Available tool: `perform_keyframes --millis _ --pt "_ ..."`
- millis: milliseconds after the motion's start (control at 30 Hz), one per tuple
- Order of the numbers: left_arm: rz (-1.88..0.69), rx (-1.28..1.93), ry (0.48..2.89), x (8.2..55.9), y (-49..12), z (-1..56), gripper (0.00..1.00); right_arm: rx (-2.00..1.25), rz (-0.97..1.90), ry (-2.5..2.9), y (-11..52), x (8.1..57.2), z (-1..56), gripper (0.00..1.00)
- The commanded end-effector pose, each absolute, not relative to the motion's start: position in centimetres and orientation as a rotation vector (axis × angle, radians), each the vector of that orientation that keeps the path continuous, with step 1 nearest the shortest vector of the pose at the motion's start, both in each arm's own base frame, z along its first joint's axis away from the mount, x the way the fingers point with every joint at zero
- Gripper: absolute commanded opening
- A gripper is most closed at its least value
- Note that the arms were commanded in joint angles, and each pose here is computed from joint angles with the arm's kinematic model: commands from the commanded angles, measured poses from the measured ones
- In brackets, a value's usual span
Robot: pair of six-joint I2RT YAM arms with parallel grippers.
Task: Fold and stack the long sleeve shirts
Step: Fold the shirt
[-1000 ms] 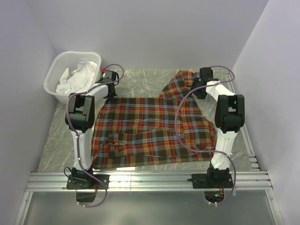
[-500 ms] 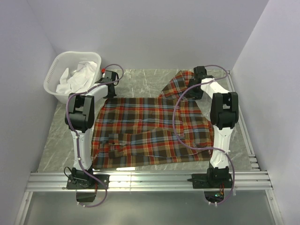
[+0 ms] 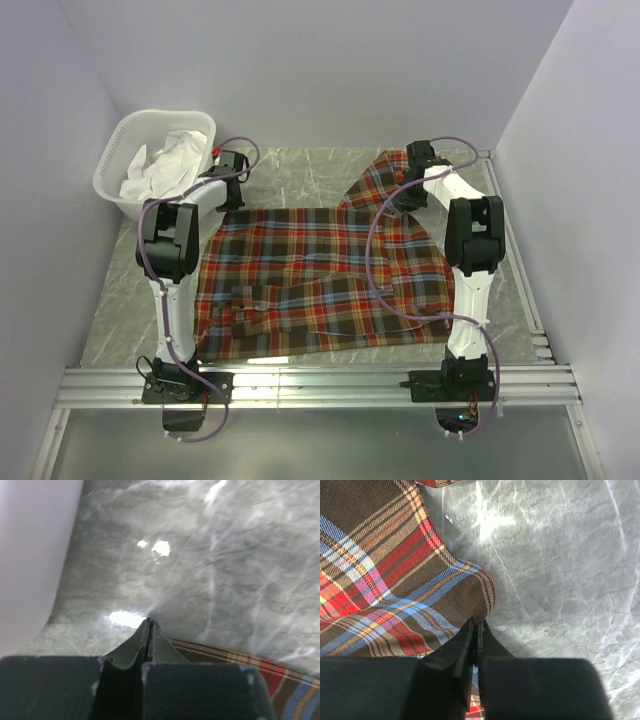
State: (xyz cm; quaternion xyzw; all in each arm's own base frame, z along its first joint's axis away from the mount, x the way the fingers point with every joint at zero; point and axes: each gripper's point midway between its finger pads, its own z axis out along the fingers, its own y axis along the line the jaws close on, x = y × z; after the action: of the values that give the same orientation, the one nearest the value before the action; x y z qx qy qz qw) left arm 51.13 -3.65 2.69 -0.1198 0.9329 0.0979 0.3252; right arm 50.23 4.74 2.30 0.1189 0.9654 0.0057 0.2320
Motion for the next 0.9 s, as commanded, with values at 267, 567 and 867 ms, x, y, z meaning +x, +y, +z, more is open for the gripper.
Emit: perform_keyframes --millis 267,567,867 --pt "0.244 -0.45 2.327 50.9 -1.0 10.4 0.0 0.29 -0.024 2.379 3.0 52.6 11.7 0.0" --pt "0.197 -0.455 2.274 50.5 -0.6 12.5 0.01 0.288 0.038 2.317 3.1 51.5 13.9 0.0" --pt "0.122 -0.383 2.375 50.8 -3.0 7.7 0.45 0.262 0.068 2.352 3.6 50.9 11.5 0.0"
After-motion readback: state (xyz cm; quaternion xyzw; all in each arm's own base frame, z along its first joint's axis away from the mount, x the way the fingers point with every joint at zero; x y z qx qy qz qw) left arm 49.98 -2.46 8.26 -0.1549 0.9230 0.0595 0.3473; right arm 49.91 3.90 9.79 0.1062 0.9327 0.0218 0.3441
